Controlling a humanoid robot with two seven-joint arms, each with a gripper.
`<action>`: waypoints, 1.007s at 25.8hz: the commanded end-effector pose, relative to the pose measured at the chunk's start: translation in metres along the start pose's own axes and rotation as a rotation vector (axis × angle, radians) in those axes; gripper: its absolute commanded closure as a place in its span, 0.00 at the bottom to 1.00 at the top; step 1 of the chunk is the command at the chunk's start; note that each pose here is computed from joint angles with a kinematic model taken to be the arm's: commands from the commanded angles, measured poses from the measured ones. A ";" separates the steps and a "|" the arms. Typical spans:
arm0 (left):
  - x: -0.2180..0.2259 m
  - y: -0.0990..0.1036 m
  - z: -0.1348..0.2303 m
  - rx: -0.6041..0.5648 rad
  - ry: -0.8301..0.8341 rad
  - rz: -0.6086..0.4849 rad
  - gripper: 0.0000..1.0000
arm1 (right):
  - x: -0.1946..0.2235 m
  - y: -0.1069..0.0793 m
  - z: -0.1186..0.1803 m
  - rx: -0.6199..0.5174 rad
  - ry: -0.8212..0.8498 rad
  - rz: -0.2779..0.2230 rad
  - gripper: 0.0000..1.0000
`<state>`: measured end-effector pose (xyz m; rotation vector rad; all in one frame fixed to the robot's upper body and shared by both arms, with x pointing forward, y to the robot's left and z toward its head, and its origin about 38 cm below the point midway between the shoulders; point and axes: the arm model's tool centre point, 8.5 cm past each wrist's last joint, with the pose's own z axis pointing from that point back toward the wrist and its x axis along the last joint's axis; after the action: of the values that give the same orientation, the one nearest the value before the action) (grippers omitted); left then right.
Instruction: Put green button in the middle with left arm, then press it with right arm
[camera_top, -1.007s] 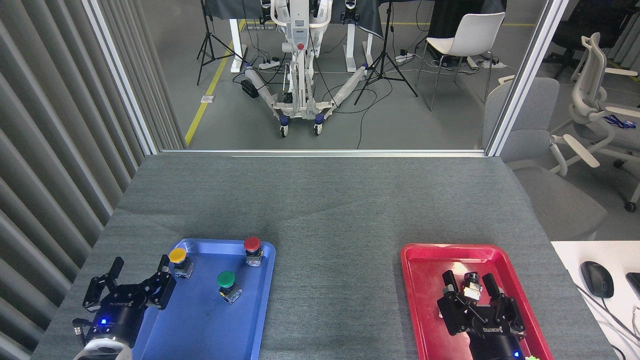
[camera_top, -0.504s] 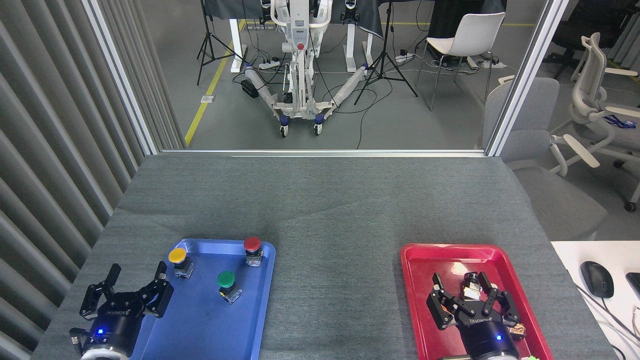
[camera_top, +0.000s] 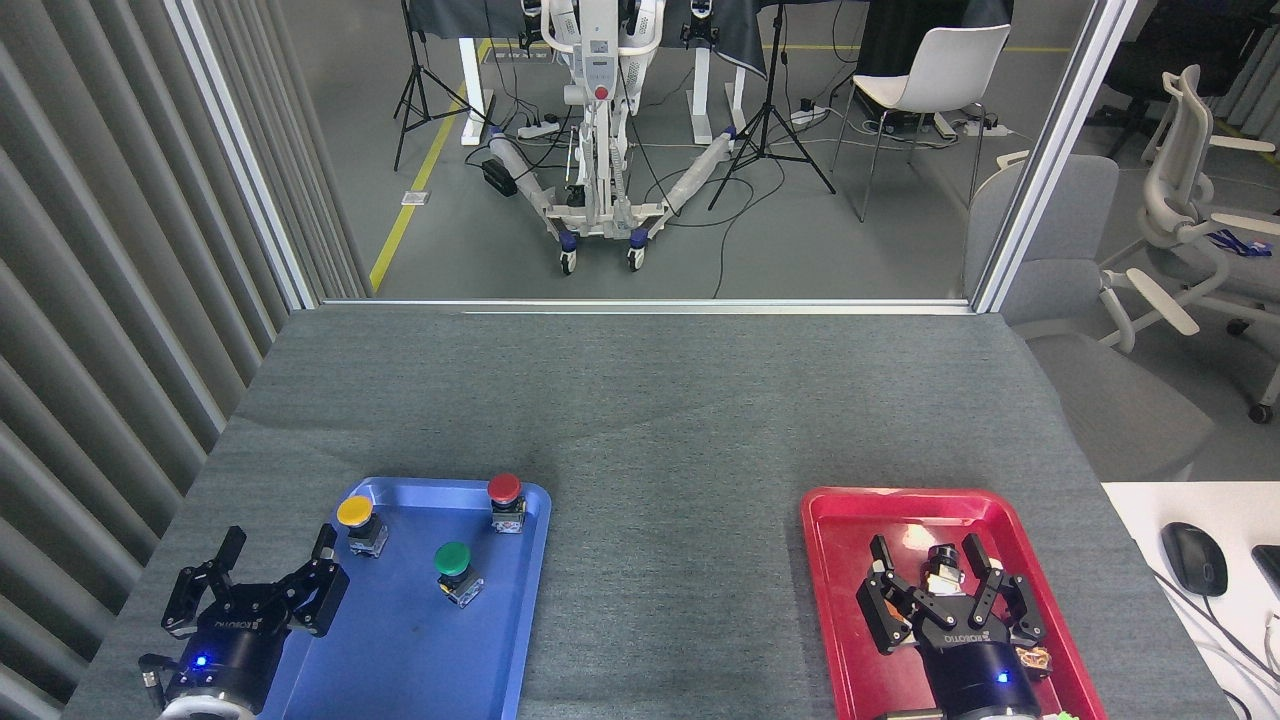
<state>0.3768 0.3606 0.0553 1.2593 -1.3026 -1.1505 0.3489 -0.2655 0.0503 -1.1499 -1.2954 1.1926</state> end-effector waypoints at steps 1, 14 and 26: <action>0.003 0.001 -0.001 0.002 -0.027 0.005 0.00 | -0.001 0.000 0.000 -0.004 0.003 0.001 0.01; 0.002 0.003 -0.017 0.003 -0.031 0.003 0.01 | -0.001 0.001 0.003 0.000 0.003 -0.060 0.01; 0.019 0.002 -0.022 0.001 -0.078 0.006 0.01 | -0.001 0.002 0.003 0.001 0.007 -0.049 0.01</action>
<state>0.3981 0.3438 0.0598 1.2229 -1.3577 -1.2028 0.3457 -0.2665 0.0477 -1.1042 -1.3094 1.1509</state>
